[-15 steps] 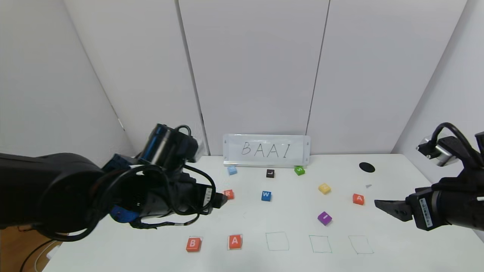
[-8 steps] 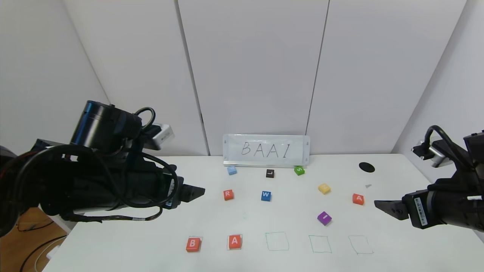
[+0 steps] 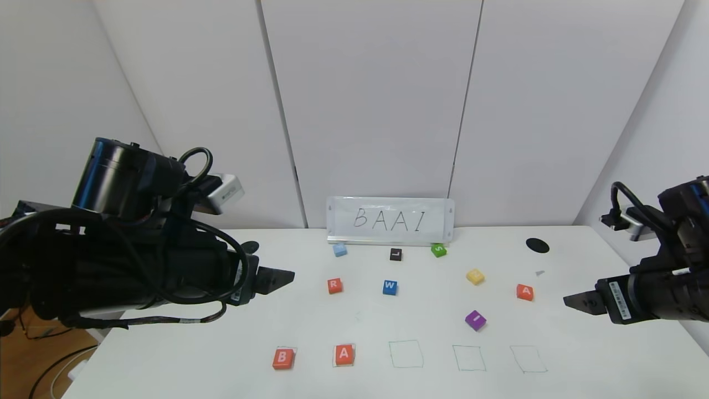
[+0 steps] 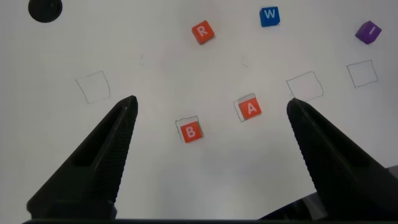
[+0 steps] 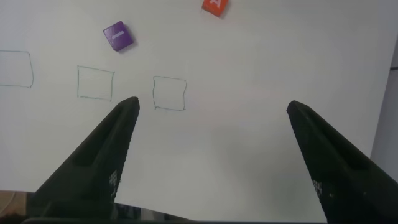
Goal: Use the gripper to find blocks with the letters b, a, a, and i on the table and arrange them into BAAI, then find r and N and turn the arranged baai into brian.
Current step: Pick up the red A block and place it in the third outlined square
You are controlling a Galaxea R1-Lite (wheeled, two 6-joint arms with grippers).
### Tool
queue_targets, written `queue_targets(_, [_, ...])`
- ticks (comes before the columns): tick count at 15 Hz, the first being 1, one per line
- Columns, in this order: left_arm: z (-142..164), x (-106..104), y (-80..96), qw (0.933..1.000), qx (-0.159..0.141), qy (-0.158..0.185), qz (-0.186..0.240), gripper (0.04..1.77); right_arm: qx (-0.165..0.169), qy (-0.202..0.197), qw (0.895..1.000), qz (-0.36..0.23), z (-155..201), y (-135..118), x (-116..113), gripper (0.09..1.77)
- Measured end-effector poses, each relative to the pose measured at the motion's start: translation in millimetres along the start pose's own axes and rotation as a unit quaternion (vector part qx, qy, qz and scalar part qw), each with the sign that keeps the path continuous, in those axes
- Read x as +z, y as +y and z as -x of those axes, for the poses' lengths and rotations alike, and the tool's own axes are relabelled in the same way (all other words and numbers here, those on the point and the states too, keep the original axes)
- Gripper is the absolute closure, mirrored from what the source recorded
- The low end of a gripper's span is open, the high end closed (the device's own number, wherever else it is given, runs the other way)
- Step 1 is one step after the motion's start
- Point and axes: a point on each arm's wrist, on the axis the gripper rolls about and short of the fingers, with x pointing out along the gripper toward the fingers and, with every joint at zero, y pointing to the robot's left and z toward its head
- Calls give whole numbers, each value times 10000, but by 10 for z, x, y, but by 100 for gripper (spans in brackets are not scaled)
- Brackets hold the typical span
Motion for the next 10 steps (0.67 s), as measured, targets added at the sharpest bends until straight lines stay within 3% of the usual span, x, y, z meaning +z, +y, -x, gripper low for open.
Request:
queue_targets(5, [-10,-23,-21,10000,-34,39,-39,10,-84,358,9981,-495,-160,-179,223,15])
queue_targets(10, [17,-23,-19,10000,-30,7,-39,10,-398,541,9897,-1263,-477,-157,357,15])
